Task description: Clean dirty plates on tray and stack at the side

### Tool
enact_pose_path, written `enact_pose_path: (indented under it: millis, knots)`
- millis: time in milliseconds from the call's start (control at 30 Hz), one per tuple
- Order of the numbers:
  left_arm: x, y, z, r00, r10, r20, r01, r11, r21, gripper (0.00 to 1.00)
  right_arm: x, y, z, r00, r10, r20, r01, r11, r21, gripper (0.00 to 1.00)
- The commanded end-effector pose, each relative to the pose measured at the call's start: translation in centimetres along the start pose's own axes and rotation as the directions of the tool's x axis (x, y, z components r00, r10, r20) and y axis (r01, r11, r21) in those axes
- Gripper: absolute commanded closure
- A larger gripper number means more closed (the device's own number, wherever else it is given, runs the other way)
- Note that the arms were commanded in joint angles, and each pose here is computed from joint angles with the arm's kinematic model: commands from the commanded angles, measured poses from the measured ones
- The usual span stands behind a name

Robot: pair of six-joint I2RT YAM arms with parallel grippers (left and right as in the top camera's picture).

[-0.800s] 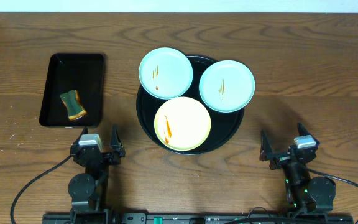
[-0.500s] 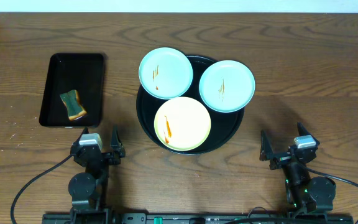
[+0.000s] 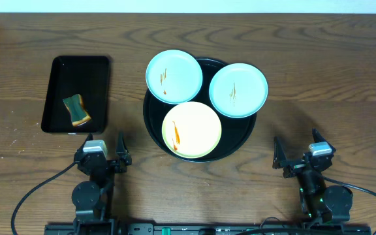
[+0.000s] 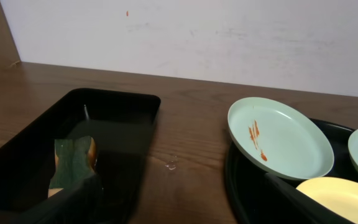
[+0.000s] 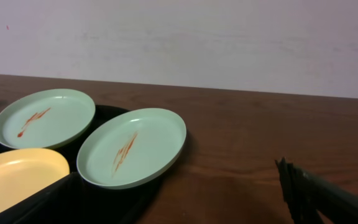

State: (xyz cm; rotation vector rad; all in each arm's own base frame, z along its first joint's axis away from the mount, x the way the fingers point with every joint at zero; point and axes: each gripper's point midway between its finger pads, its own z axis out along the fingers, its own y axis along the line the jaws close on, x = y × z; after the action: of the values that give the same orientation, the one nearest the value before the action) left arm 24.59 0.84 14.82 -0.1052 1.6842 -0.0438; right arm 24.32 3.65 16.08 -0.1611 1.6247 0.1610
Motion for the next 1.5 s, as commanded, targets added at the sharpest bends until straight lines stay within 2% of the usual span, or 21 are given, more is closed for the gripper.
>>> enact_pose_path:
  millis: [0, 633, 1000, 1467]
  knots:
    - [1.6, -0.1, 0.0, 0.998, 0.017, -0.057, -0.016, 1.0, 0.01, 0.2, 0.1, 0.2, 0.0, 1.0, 0.007, -0.004, -0.007, 1.0, -0.009, 0.01]
    - [1.6, -0.1, 0.0, 0.998, 0.017, -0.057, -0.016, 1.0, 0.01, 0.19, 0.1, 0.3, 0.0, 1.0, 0.007, -0.002, -0.007, 1.0, -0.013, 0.01]
    - [1.6, -0.1, 0.0, 0.998, 0.017, -0.057, -0.016, 1.0, 0.01, 0.2, -1.8, 0.3, 0.0, 0.997, -0.006, 0.076, 0.007, 1.0, -0.013, 0.01]
    - [1.6, -0.1, 0.0, 0.998, 0.017, -0.057, -0.016, 1.0, 0.01, 0.19, -2.5, 0.4, -0.1, 0.995, -0.011, 0.103, 0.013, 1.0, -0.019, 0.01]
